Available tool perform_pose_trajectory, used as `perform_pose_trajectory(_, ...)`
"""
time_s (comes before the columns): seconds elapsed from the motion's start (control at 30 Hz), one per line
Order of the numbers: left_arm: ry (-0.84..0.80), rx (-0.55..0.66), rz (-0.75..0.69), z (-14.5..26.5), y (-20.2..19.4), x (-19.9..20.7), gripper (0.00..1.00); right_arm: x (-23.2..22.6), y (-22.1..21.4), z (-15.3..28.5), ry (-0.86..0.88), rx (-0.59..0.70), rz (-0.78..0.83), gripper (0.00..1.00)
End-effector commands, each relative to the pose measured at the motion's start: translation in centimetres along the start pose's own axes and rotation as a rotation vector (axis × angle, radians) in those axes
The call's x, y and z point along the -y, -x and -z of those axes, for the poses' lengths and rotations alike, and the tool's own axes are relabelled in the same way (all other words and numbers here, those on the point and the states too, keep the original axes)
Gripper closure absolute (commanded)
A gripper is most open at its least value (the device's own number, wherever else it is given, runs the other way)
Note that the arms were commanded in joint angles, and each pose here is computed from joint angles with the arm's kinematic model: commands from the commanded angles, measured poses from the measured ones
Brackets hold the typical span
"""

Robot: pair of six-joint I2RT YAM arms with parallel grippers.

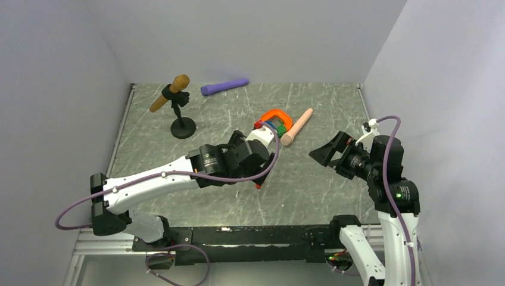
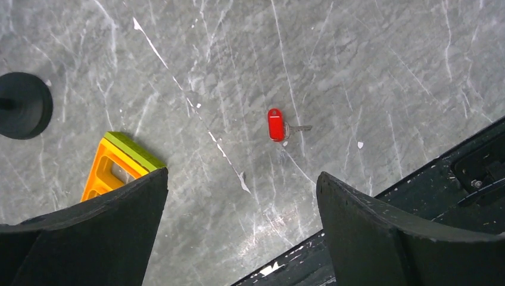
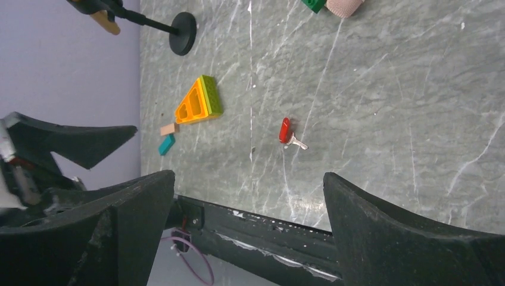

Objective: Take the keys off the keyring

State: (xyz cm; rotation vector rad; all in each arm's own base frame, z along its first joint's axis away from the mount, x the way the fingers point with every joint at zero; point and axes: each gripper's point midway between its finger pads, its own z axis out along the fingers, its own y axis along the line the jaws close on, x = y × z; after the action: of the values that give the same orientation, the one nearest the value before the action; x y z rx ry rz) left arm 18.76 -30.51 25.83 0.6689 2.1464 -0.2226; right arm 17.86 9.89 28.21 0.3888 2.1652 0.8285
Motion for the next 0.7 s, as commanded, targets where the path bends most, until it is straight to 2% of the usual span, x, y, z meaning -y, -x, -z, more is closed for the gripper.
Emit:
perform_pose_trajectory(0.0,-0.036,-0.014,0.053,-0.6,-0.9,1.3,0.01,-0.4,0.7,1.6,-0.024,0.052,0.009,0.0)
perform_pose_trajectory(0.23,-0.01,-0.065,0.114,-2.6,-4.1,1.8,0.01,-0.1,0.1,1.7,-0.051,0.026,-0.032,0.0)
perform_pose_trajectory(0.47,0.045,-0.112,0.148,-4.9,-6.6,2.1,0.07,-0.8,0.3,2.6,-0.019,0.049,0.012,0.0)
perform_pose_trajectory(0.67,0.042,-0.151,0.129,-6.9,-8.4,3.2,0.11,-1.0,-0.1,2.0,0.002,0.009,0.007,0.0)
